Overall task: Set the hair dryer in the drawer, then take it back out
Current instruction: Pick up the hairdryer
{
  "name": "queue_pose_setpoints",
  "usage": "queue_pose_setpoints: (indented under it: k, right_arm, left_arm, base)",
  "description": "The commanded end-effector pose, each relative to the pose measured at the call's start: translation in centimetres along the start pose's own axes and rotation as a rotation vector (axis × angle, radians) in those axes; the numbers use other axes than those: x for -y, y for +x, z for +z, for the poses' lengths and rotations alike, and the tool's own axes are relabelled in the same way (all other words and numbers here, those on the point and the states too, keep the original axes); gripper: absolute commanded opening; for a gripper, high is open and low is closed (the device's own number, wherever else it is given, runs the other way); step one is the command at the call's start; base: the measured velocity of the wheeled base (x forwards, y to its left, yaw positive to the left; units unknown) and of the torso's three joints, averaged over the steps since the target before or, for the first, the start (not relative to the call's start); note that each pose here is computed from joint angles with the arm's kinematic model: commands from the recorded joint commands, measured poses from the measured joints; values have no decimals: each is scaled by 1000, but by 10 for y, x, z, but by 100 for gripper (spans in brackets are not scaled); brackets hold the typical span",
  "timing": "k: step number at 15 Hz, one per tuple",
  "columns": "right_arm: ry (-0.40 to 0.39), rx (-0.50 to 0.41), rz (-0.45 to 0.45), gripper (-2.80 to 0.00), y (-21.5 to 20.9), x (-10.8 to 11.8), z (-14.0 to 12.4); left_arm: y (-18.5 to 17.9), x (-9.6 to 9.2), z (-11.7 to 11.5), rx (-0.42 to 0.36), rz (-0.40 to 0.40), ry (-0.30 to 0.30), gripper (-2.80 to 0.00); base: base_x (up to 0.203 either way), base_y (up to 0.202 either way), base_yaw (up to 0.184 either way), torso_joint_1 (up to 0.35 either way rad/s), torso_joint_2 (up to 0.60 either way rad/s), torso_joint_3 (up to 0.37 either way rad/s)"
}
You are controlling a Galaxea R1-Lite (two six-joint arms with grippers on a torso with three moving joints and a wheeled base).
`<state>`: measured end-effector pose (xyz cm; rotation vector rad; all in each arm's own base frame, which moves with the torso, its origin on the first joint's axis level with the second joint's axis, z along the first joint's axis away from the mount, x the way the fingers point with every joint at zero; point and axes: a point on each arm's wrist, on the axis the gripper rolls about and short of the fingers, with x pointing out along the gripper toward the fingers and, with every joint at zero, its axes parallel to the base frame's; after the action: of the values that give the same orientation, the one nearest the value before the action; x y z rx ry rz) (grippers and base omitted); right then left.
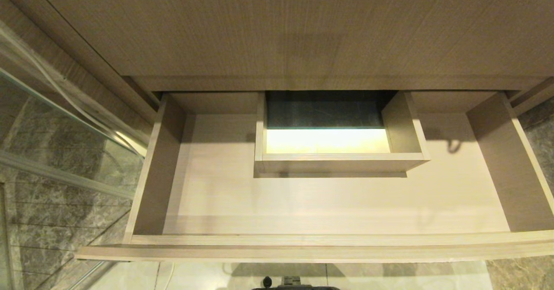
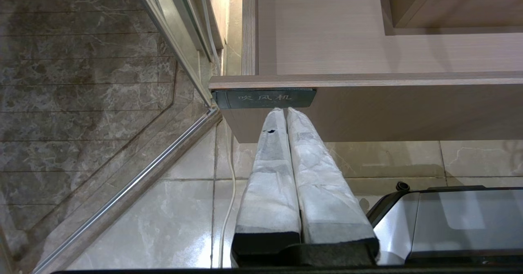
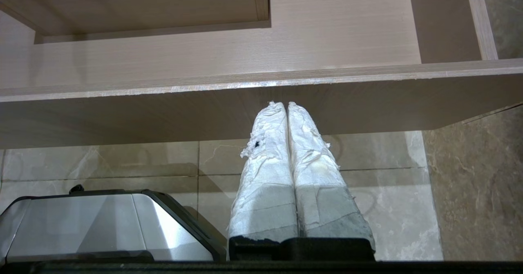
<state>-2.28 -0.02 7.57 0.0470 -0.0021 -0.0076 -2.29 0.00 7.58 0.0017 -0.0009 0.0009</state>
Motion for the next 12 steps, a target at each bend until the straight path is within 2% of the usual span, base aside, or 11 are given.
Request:
queue_pose_setpoints:
  k: [1, 12]
  right_arm:
    - [1, 1, 0, -280, 0, 0, 0]
    - [1, 1, 0, -280, 0, 0, 0]
  left_arm:
    - [0, 0, 0, 1, 0, 0, -280]
    - [0, 0, 0, -1, 1, 0, -280]
  base:
    - [0, 0, 0, 0, 0, 0]
    - [0, 0, 0, 0, 0, 0]
